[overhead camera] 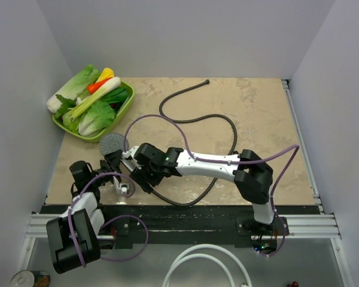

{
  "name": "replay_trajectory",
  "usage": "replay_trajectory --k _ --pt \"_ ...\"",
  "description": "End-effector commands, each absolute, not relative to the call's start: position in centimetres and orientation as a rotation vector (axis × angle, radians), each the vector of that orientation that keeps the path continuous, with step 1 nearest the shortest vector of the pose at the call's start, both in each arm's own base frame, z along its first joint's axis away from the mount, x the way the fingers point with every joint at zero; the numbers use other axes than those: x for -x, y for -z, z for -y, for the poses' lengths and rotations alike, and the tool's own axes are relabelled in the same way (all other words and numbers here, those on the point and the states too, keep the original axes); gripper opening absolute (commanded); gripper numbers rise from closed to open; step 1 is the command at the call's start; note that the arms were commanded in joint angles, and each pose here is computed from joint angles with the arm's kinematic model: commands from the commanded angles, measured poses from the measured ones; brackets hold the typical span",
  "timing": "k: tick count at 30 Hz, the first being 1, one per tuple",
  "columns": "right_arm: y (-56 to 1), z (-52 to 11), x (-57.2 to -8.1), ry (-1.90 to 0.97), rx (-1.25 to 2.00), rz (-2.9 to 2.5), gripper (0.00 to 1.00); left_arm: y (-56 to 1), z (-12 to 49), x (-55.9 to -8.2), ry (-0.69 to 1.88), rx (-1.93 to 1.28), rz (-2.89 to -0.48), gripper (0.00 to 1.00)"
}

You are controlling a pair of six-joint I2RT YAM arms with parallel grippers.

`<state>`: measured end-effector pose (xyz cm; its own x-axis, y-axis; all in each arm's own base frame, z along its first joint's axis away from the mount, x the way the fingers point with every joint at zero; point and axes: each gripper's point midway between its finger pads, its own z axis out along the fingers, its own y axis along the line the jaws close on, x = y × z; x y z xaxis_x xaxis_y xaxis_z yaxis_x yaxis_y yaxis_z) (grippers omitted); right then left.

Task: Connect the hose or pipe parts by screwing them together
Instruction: Install the bathroom fixture on the pipeline.

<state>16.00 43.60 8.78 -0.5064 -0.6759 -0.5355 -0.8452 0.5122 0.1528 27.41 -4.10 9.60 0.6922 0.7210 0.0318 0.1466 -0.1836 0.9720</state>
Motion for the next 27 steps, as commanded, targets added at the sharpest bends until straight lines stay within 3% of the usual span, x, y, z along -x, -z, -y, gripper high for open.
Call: replay_trajectory --k 1,10,13,16,22,27 --pt "-10.2 -45.9 -17.4 -0.586 1.199 -2.287 0.7 -4.3 8.7 -20.2 -0.821 -1.931 -0.175 0.0" --pt "-10.7 -47.8 -17.7 -0.655 1.174 -2.254 0.42 -4.4 8.7 -20.2 -0.821 -1.93 -0.174 0.0" --pt "-10.8 -47.9 -17.5 -0.671 1.183 -2.254 0.21 -4.3 8.8 -20.2 -0.815 -1.929 -0.178 0.0" --pt "-10.8 -48.1 -17.1 -0.694 1.196 -2.254 0.07 -4.3 8.7 -20.2 -0.815 -1.93 -0.179 0.0" --pt "-10.4 -49.1 -16.2 -0.919 1.203 -2.28 0.05 -4.3 8.8 -20.1 -0.814 -1.928 -0.177 0.0" --pt "-11.9 -50.2 -16.5 -1.314 1.118 -2.253 0.05 -4.4 8.7 -20.2 -0.823 -1.929 -0.171 0.0"
